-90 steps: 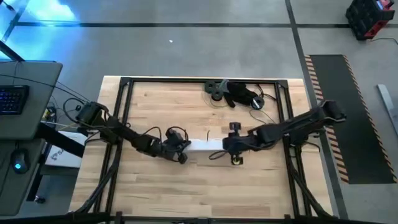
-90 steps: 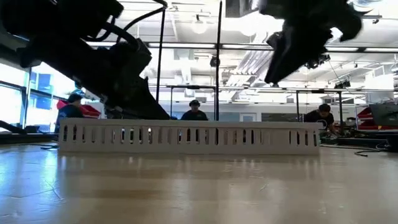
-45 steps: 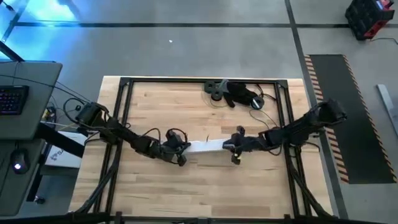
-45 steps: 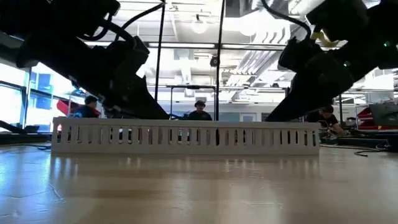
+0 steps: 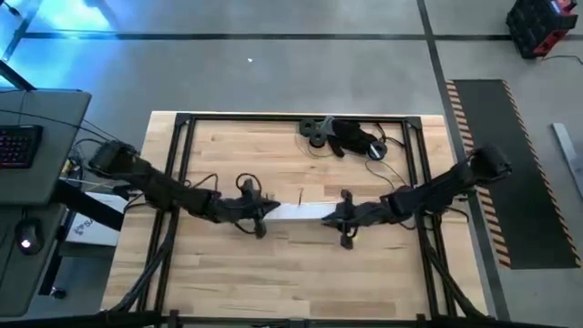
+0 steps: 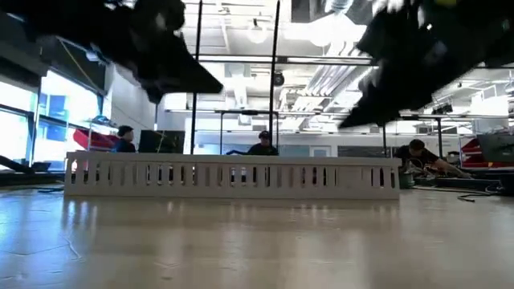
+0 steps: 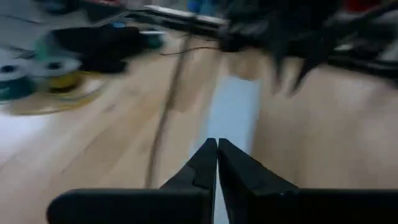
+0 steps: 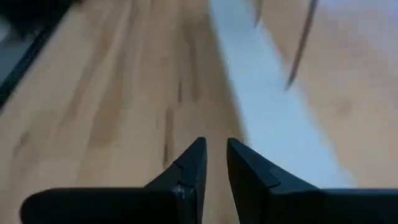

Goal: Ziptie cables
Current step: Close the white cable duct lid, then return to Home Position

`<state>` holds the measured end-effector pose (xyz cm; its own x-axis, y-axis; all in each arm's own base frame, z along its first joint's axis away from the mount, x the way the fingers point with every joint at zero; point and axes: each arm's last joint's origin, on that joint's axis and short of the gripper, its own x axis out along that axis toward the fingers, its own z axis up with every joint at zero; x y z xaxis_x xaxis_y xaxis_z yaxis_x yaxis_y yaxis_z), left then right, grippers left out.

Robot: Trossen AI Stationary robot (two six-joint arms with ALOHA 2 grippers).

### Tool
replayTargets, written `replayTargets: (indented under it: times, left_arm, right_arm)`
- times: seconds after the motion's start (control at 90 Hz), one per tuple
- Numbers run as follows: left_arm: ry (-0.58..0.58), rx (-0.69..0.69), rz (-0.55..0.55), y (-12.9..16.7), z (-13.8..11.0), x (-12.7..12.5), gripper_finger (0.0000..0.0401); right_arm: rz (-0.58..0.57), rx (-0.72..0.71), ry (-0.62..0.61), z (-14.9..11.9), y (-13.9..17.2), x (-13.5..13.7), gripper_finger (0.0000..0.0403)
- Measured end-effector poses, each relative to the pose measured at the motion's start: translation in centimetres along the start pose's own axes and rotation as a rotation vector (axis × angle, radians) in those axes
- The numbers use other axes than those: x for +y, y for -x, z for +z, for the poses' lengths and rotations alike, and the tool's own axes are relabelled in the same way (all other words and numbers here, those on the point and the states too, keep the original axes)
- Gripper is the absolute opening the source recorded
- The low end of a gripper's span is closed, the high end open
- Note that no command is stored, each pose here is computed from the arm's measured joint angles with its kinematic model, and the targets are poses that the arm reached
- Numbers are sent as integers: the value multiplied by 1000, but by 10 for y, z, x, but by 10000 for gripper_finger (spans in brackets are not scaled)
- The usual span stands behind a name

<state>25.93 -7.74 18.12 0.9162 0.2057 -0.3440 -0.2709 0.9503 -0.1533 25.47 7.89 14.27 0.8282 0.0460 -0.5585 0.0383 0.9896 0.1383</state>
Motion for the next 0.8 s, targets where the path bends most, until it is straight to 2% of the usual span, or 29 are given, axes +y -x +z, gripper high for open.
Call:
replayTargets:
  times: [0.111, 0.189, 0.267, 0.344, 0.411, 0.5, 0.578, 0.7, 0.8]
  left_arm:
    - [138, 129, -129, 11, -5, -8, 0]
    - [138, 299, -122, 15, -23, -7, 0]
    - [92, 398, -5, 16, -40, -1, 0]
    - [16, 420, 218, 14, -53, 12, 0]
    - [-73, 396, 390, 13, -59, 25, 0]
    - [-116, 339, 474, 8, -54, 33, 0]
    - [-126, 317, 454, 4, -42, 31, 0]
    - [-84, 288, 333, 7, -18, 15, 0]
    - [-36, 241, 203, 21, -4, -1, 0]
  right_arm:
    - [-32, 56, -5, -17, -18, -2, 46]
    - [-120, 54, -12, -23, -26, -6, 46]
    - [-240, 24, -41, -25, -30, -11, 46]
    - [-358, 24, -63, -32, -28, -16, 46]
    - [-413, -31, -88, -26, -25, -16, 46]
    - [-429, -73, -102, -16, -17, -15, 46]
    - [-416, -67, -76, -9, -4, -14, 46]
    - [-354, -97, -36, 10, 27, -9, 45]
    - [-216, -96, 20, 21, 56, -4, 40]
